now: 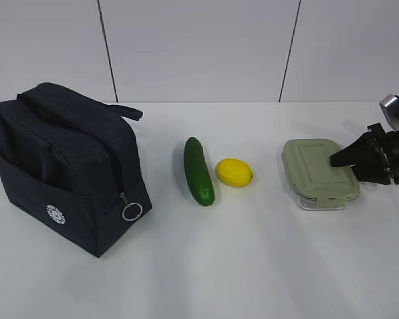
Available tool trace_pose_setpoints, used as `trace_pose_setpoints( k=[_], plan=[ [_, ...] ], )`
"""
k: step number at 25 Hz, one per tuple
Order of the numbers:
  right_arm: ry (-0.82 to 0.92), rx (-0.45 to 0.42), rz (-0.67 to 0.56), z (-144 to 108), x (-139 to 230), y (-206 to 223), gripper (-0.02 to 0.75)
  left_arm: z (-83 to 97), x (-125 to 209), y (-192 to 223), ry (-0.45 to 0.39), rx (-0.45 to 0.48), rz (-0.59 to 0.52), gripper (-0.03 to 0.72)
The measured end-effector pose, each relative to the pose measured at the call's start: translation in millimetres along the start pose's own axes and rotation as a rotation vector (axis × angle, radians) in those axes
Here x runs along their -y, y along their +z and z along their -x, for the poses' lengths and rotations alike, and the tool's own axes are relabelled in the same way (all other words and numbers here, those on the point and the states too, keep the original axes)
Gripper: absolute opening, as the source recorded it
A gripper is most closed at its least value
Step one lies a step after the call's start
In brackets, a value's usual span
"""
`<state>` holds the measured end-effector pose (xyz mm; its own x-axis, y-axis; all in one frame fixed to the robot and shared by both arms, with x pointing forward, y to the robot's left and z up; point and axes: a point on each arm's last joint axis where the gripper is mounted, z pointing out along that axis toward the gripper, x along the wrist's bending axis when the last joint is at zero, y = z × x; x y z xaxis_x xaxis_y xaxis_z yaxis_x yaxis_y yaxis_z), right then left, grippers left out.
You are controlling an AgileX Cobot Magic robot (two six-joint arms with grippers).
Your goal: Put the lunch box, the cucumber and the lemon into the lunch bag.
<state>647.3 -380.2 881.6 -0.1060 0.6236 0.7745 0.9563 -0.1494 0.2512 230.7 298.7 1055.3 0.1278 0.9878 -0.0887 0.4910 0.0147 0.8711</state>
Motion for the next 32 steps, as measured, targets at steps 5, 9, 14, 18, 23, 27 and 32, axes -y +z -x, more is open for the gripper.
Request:
trace_pose_setpoints(
  k=[5,9,14,18,23,27,32],
  plan=[
    [0.002,-0.001,-0.001,-0.1,0.1,0.0,0.414,0.0,0.0,0.0,0.0,0.0,0.0,0.37],
    [0.002,-0.001,-0.001,-0.1,0.1,0.0,0.413,0.0,0.0,0.0,0.0,0.0,0.0,0.37],
    [0.008,-0.001,-0.001,-0.1,0.1,0.0,0.412,0.0,0.0,0.0,0.0,0.0,0.0,0.37],
    [0.023,-0.001,-0.001,-0.1,0.1,0.0,0.412,0.0,0.0,0.0,0.0,0.0,0.0,0.37],
    [0.048,0.0,-0.004,0.0,0.3,0.0,0.412,0.0,0.0,0.0,0.0,0.0,0.0,0.37],
    [0.073,0.0,-0.004,0.0,0.3,0.0,0.412,0.0,0.0,0.0,0.0,0.0,0.0,0.37],
    [0.097,-0.001,-0.002,-0.1,0.2,0.0,0.412,0.0,0.0,0.0,0.0,0.0,0.0,0.37]
  ],
)
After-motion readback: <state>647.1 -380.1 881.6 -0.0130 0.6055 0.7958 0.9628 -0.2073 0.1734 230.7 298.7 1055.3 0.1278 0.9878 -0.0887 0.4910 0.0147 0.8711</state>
